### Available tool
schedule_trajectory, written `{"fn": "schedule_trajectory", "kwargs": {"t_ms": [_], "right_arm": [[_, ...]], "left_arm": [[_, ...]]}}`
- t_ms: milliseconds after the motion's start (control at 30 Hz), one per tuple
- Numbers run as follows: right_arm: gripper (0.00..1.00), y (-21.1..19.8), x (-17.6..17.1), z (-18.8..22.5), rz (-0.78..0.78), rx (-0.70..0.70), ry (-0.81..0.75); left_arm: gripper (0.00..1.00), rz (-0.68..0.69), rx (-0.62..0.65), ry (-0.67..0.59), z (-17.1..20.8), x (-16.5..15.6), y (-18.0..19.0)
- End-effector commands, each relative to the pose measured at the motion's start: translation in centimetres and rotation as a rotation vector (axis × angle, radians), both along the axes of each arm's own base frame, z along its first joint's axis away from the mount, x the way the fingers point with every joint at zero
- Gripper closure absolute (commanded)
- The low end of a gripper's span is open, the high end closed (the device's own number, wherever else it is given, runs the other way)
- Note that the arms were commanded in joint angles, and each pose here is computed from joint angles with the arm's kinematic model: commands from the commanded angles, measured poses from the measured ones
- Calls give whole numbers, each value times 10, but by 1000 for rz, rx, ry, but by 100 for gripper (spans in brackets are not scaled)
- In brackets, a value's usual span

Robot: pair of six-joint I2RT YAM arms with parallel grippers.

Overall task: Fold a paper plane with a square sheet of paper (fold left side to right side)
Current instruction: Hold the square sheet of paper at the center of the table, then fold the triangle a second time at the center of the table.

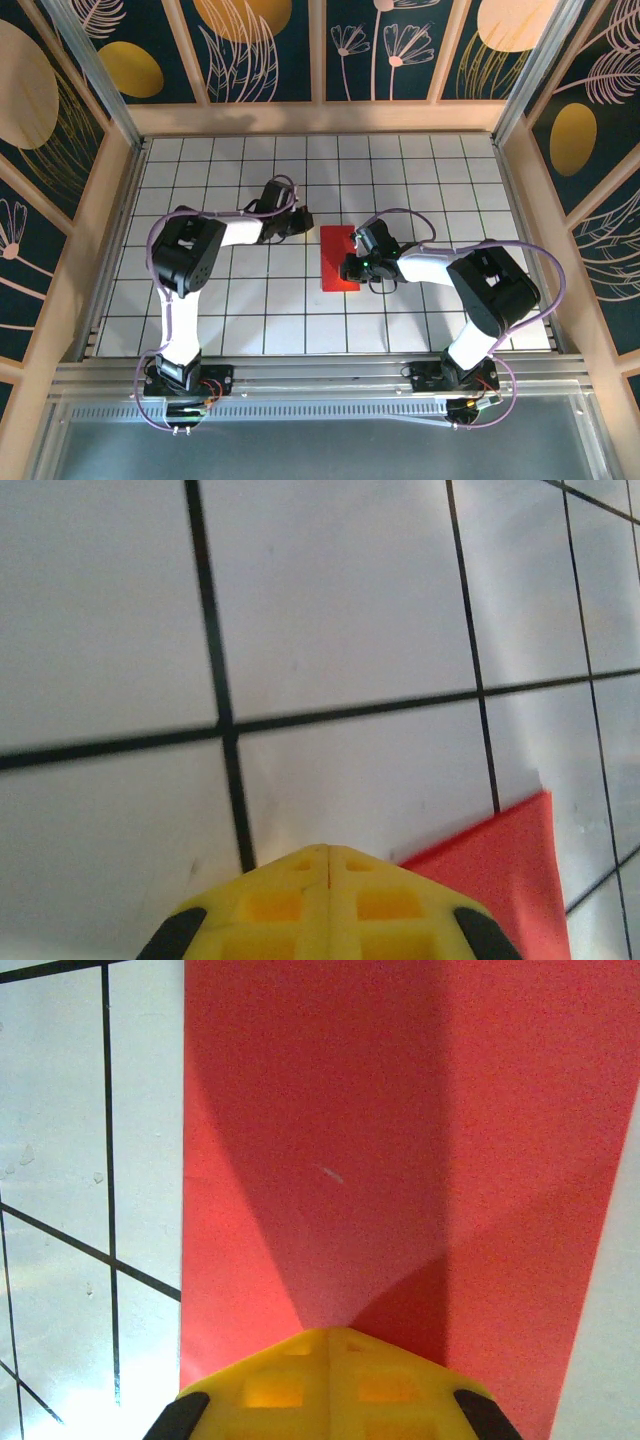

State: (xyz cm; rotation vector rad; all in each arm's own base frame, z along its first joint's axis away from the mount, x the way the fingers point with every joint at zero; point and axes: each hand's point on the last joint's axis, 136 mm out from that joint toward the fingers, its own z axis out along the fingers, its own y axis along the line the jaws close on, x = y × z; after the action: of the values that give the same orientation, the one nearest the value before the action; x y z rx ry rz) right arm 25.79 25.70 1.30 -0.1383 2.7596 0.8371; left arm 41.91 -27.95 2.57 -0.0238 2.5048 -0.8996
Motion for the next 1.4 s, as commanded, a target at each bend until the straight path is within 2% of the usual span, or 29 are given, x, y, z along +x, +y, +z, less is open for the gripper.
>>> {"fn": "schedule_trajectory", "kwargs": {"t_ms": [0,200,533,700,867,1033,1200,1367], "right_arm": [[100,-60,-39,-54,-65,-259,177],[100,-59,-39,-53,-70,-249,181],[100,-57,-37,-49,-68,-244,177],[100,-41,-27,-31,-56,-173,146],[86,-16,-6,14,-42,-37,68],[71,-20,5,55,-59,52,6],[64,-62,-4,41,-122,7,70],[63,-63,-24,28,-108,41,148]], "left_arm": [[99,-69,-64,-16,29,-25,-14],[99,-166,-104,59,22,-71,-46],[99,-162,-28,123,-11,-78,-47],[99,-166,-11,151,-22,-85,-43],[100,-149,26,168,-31,-88,-35],[100,-151,32,179,-36,-92,-33],[100,-154,33,174,-36,-92,-33],[100,-154,33,177,-37,-92,-33]]}}
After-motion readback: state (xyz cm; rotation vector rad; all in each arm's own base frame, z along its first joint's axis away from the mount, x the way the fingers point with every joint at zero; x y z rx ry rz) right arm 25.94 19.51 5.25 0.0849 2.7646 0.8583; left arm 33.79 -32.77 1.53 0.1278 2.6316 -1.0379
